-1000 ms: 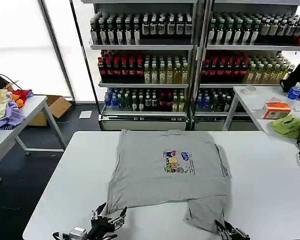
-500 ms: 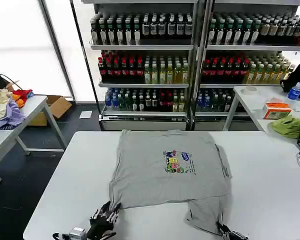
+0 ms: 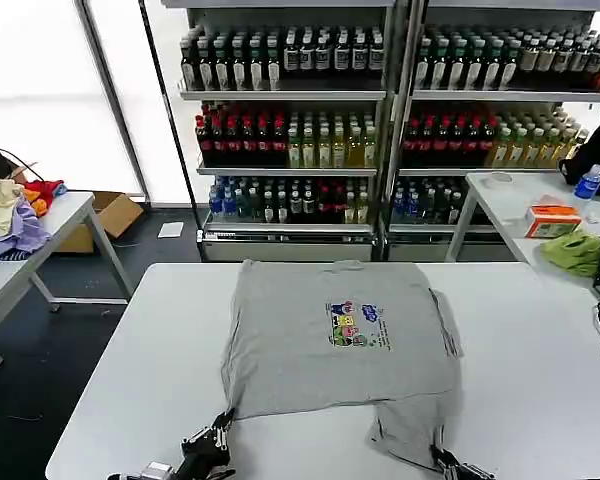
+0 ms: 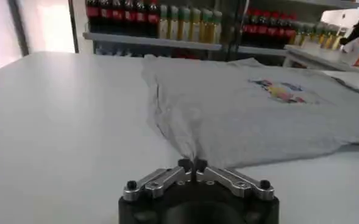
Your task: Fold and organize the clothes.
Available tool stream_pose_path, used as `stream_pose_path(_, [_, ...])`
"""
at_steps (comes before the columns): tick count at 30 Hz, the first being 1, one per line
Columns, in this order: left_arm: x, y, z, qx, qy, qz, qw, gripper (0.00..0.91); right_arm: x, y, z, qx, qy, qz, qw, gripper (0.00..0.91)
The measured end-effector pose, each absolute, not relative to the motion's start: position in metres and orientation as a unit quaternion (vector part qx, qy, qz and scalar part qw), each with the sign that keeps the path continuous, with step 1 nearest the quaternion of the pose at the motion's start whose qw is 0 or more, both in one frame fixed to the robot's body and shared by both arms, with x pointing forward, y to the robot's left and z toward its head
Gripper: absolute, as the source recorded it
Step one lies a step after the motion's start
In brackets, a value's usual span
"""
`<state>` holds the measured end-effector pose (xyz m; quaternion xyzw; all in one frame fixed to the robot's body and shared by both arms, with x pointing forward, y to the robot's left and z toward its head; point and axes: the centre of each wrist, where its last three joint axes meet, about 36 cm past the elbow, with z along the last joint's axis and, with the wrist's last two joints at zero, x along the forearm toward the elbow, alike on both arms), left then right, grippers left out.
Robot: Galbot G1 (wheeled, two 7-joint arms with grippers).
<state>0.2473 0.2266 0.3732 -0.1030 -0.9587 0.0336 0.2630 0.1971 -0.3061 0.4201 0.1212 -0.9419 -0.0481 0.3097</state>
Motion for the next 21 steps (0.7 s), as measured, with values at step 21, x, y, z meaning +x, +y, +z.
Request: stream_pose_path(21, [0.240, 0.237, 0.424, -0.101, -0.969, 0.032, 0.224, 0.010, 0.213, -0.294, 0.443, 0.139, -0.961, -0.130, 0.200, 0.000])
